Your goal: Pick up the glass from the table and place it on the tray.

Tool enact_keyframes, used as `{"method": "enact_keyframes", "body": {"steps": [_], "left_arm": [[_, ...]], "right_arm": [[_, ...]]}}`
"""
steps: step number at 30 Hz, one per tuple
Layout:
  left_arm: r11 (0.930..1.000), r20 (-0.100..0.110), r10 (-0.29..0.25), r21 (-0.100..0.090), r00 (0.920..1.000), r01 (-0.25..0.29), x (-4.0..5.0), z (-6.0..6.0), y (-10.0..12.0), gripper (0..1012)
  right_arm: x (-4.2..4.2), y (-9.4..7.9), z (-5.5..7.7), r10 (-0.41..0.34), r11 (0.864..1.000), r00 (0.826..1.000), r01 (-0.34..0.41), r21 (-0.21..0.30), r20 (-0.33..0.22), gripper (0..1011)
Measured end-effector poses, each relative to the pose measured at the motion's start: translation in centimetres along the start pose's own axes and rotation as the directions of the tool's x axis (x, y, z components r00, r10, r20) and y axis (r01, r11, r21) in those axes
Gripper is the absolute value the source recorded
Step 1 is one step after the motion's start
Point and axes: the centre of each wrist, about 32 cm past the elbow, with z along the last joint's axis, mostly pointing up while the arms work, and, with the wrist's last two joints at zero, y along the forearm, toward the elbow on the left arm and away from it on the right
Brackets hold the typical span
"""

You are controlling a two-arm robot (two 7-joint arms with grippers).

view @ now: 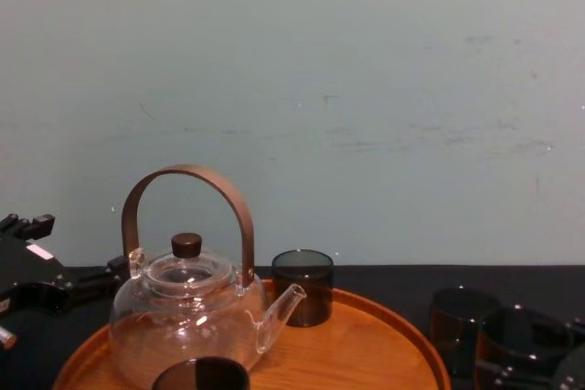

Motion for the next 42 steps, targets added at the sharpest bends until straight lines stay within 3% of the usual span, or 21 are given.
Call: {"method": "enact_keyframes", "body": {"steps": [11, 18, 23, 34, 42], "left_arm": [[1.0, 0.0, 0.0, 0.0, 1.0, 0.0, 0.0, 0.0, 0.0, 1001], [1.0, 0.0, 0.0, 0.0, 1.0, 0.0, 0.0, 0.0, 0.0, 1001], [1.0, 0.0, 0.0, 0.0, 1.0, 0.0, 0.0, 0.0, 0.0, 1001], [1.0, 0.0, 0.0, 0.0, 1.0, 0.0, 0.0, 0.0, 0.0, 1001], [1.0, 0.0, 0.0, 0.0, 1.0, 0.0, 0.0, 0.0, 0.0, 1001]], "right_arm": [[-1.31, -0.3, 2.7, 0.051, 0.998, 0.997, -0.052, 0.019, 0.053, 908], [-2.33, 0.6, 5.0, 0.091, 0.995, 0.991, -0.093, 0.021, 0.096, 908], [-3.3, 1.7, 5.9, 0.114, 0.993, 0.986, -0.118, 0.023, 0.118, 908], [-5.57, 4.7, 6.1, 0.171, 0.985, 0.978, -0.173, 0.005, 0.121, 908], [-6.45, 5.9, 5.6, 0.197, 0.98, 0.974, -0.197, -0.012, 0.112, 908]]}}
